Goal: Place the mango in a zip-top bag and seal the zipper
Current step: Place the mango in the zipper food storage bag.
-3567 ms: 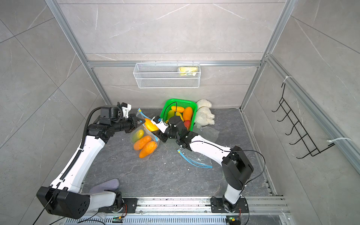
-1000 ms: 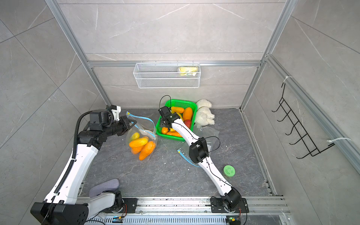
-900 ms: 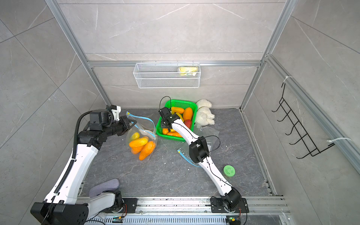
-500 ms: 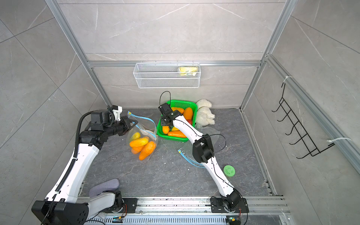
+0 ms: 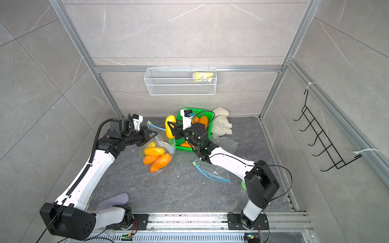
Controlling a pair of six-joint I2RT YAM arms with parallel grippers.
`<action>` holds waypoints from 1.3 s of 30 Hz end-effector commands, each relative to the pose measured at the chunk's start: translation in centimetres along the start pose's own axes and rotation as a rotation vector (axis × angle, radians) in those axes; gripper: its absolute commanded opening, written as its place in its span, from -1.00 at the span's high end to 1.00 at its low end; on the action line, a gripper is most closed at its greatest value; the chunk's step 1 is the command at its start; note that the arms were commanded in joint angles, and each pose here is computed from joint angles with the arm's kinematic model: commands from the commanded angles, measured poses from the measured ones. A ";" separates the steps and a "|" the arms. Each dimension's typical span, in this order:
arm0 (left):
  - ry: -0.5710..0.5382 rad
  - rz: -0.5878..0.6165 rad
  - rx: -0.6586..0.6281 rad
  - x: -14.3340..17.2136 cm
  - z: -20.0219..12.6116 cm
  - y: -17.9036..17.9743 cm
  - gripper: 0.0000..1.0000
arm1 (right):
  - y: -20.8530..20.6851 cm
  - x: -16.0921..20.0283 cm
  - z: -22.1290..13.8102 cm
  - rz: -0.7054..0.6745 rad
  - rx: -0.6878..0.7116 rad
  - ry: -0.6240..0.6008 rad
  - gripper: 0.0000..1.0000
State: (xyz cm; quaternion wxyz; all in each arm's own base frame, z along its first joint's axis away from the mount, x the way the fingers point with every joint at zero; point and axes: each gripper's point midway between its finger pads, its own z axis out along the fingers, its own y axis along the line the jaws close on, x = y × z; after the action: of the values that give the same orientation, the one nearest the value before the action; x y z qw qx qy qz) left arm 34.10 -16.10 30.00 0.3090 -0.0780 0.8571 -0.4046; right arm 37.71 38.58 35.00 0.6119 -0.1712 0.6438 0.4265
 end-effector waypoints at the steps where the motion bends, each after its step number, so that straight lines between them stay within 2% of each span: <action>1: -0.050 0.041 0.064 -1.5 -1.3 -2.7 1.00 | 3.1 -1.0 0.5 -0.071 -0.142 -0.127 0.80; 6: -0.046 0.038 0.060 -1.3 -1.6 -2.6 1.00 | 2.3 2.7 0.9 -0.104 -0.109 -0.110 0.78; 8: -0.046 0.036 0.052 -1.3 -1.6 -2.5 1.00 | 1.8 4.0 0.8 -0.110 -0.105 -0.104 0.71; 13: -0.057 0.038 0.045 -1.4 -2.0 -2.6 1.00 | 1.0 6.0 0.4 -0.114 -0.097 -0.089 0.38; 17: -0.056 0.041 0.047 -1.5 -2.2 -2.8 1.00 | 1.3 6.7 0.3 -0.145 -0.129 -0.090 0.20; 19: -0.061 0.045 0.049 -1.6 -2.4 -3.0 1.00 | 2.1 7.6 0.8 -0.184 -0.175 -0.035 -0.03; 21: -0.063 0.050 0.049 -1.6 -2.6 -3.2 1.00 | 2.3 8.4 1.2 -0.223 -0.190 0.036 -0.17; 26: -0.071 0.058 0.041 -1.8 -3.0 -3.1 1.00 | 2.4 8.0 0.4 -0.273 -0.166 0.146 -0.81; 30: -0.073 0.059 0.033 -1.9 -3.1 -2.8 1.00 | 3.6 5.7 -1.4 -0.248 -0.191 0.196 -0.85; 32: -0.082 0.059 0.036 -2.0 -3.2 -2.9 1.00 | 3.8 4.8 -1.9 -0.233 -0.185 0.204 -0.78; 37: -0.098 0.069 0.136 -2.4 -4.0 -5.2 1.00 | 3.8 5.8 -1.0 -0.196 -0.189 0.307 -0.30; 39: -0.090 0.073 0.162 -2.4 -4.2 -5.9 1.00 | 3.3 6.1 -0.6 -0.187 -0.164 0.312 0.01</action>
State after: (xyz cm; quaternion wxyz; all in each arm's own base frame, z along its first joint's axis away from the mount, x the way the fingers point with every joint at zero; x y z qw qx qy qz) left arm 33.56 -15.62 32.36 0.3214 -0.0798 0.8477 -0.4143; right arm 33.37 41.54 33.28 0.5687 -0.3380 0.6354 0.3982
